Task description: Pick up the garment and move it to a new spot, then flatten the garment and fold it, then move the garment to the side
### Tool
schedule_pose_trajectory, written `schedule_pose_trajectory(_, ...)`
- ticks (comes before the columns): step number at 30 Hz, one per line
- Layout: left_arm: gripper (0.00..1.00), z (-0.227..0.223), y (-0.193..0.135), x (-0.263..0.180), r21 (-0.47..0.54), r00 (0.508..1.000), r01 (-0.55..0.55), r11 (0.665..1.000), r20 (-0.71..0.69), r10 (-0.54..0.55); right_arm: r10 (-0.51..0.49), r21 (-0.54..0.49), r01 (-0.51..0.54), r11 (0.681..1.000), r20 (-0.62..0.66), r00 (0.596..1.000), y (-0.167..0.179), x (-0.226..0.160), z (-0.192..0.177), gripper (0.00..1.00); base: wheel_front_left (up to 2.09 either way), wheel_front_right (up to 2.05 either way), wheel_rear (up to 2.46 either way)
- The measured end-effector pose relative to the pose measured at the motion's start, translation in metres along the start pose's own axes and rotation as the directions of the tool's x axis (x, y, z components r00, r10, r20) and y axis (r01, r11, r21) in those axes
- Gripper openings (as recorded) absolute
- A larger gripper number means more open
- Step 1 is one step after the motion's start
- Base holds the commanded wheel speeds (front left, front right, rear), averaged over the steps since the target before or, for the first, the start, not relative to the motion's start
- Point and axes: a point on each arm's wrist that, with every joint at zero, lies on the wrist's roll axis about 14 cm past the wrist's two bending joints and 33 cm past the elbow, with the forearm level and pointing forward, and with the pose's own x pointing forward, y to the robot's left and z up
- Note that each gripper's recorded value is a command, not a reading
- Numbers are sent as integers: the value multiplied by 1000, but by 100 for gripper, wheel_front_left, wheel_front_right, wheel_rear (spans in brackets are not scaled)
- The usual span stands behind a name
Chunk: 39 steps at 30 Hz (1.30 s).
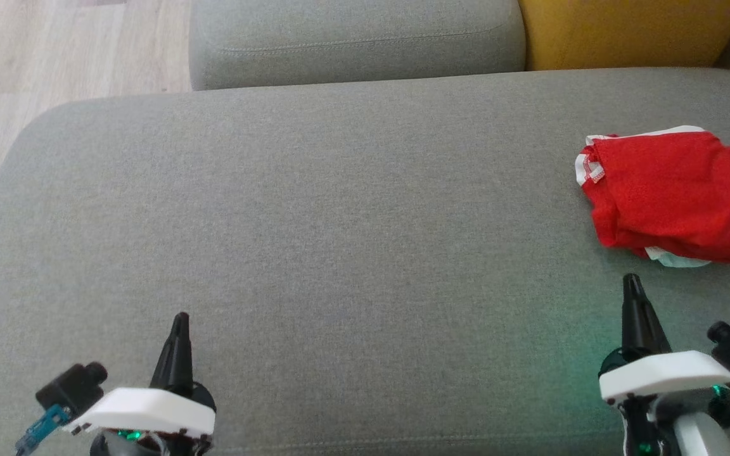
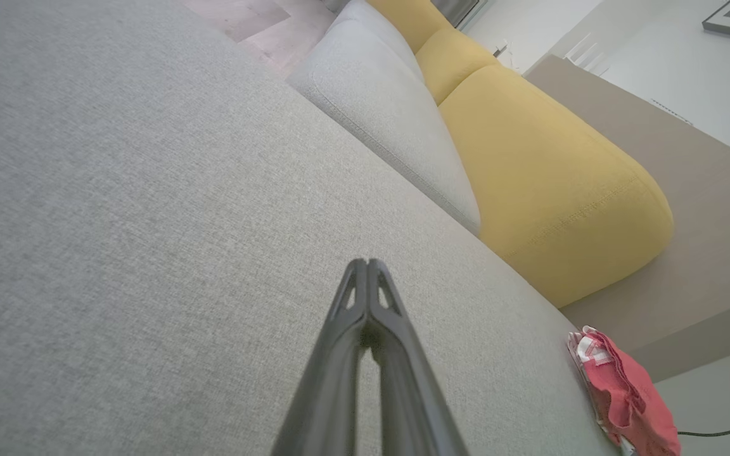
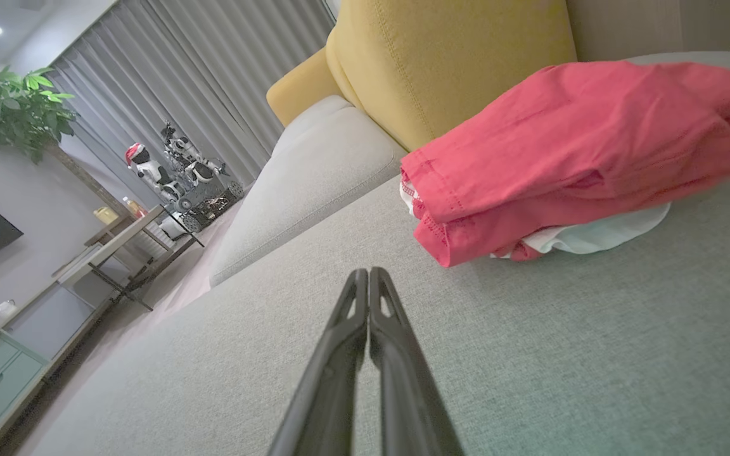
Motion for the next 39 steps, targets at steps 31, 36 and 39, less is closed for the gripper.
schedule_pose_trajectory(31,0,9,9,7,-303,1000,-30,952,-14,26,-49,362,47,931,-3,999,-11,1,7,0,0,0,0)
schedule_pose_trajectory(36,0,13,9,10,-351,1000,-24,936,-10,22,-53,419,49,906,-3,999,-13,1,8,0,0,0,0)
schedule_pose_trajectory(39,0,12,9,10,-380,1000,-24,925,-14,21,-51,452,46,891,-2,999,-12,2,10,0,0,0,0)
